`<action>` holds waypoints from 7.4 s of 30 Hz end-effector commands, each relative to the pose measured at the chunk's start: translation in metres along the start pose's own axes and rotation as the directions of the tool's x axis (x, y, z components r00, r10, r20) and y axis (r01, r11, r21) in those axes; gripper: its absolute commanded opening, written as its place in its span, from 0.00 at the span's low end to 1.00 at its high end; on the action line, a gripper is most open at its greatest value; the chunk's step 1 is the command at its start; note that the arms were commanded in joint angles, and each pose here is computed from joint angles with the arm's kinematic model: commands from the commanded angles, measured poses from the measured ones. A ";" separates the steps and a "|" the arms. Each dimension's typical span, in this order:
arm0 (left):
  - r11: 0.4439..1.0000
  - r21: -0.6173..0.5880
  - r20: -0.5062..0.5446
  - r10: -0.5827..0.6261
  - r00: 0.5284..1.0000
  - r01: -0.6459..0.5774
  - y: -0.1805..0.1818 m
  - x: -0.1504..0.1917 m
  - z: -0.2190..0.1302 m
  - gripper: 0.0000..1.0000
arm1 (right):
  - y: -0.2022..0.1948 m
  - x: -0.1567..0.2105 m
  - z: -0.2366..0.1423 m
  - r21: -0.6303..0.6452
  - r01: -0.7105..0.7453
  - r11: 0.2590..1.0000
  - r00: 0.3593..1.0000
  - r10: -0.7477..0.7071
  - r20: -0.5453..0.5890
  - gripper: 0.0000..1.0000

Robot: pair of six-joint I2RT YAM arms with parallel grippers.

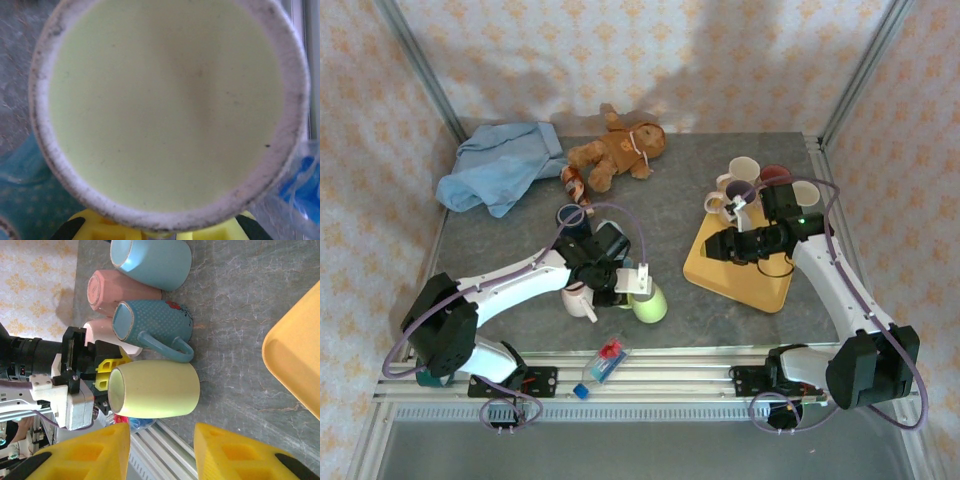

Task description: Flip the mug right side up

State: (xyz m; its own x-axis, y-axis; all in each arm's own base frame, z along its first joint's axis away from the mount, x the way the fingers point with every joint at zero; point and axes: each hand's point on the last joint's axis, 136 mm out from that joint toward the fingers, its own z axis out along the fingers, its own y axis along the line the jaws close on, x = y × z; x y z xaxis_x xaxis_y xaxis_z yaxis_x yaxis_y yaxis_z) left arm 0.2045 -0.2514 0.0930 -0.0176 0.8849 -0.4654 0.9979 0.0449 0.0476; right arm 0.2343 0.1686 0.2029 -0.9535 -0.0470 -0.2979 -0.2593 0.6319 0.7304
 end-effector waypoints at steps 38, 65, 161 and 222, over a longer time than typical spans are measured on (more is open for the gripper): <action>0.881 -0.133 0.900 -0.085 0.428 0.454 0.070 -0.157 -0.242 0.00 | 0.027 -0.079 -0.051 -0.194 0.213 0.958 0.935 -0.142 0.324 0.37; 0.858 0.051 0.976 -0.152 0.157 0.512 0.085 -0.135 -0.283 0.00 | 0.159 -0.022 -0.049 -0.596 0.665 0.450 0.709 -0.631 0.314 0.47; 0.882 0.192 0.969 -0.240 0.060 0.430 0.071 -0.179 -0.293 0.00 | 0.211 -0.076 -0.054 -0.339 0.720 0.605 0.643 -0.399 0.654 0.10; 0.759 -0.151 0.752 -0.328 0.572 0.634 0.087 -0.086 -0.174 1.00 | -0.187 -0.074 -0.090 0.930 -0.056 0.363 0.992 -0.087 0.093 0.00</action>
State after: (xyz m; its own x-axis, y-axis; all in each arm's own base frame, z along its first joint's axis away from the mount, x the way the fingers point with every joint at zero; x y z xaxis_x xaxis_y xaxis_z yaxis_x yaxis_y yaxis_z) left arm 0.2801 -0.2422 0.2922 -0.3114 0.1355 -0.9406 0.7323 0.6650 -0.1466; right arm 0.3200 -0.0117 0.1336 -0.9394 0.0045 -0.3429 0.1003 0.9598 -0.2622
